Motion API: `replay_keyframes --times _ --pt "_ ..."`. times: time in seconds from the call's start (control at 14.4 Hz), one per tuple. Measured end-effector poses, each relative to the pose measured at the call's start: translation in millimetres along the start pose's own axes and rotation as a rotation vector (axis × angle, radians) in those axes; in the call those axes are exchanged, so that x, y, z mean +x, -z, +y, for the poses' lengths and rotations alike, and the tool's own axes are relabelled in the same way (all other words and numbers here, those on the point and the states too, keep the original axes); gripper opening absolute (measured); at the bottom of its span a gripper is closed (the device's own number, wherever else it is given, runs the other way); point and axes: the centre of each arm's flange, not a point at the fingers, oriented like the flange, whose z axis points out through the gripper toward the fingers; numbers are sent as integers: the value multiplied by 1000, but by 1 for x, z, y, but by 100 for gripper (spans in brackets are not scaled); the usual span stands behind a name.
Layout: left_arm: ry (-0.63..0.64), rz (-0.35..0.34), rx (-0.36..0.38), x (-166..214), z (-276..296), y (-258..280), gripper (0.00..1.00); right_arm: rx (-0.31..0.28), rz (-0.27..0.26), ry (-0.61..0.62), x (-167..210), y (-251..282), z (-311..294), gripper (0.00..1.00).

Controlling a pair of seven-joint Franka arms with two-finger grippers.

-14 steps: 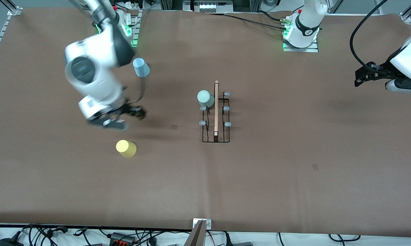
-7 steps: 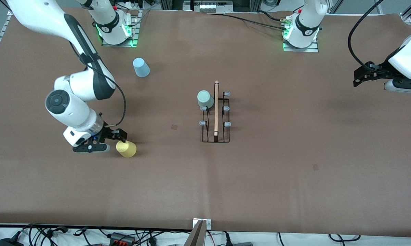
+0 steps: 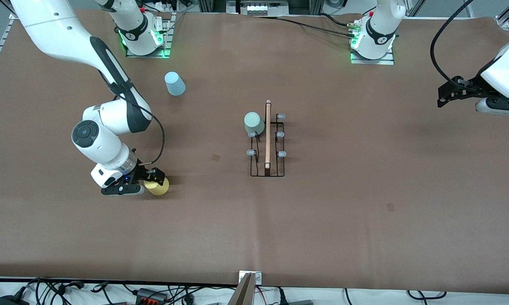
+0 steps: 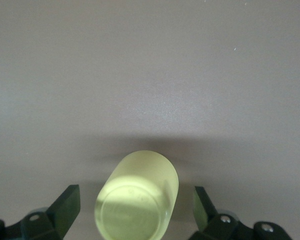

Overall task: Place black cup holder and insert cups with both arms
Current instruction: 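Move the right gripper to the yellow cup and grasp it, then carry the yellow cup to the rack with the right gripper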

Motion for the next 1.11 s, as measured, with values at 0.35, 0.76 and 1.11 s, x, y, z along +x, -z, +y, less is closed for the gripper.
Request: replay_keyframes --times 0.35,0.76,1.11 --pt "-1 0 0 0 1 0 100 2 -22 8 -10 -26 -4 100" --pt "-1 0 0 0 1 0 100 -17 -23 43 -11 -27 12 75" --pt "-2 0 0 0 1 0 100 -33 -64 44 2 19 6 70"
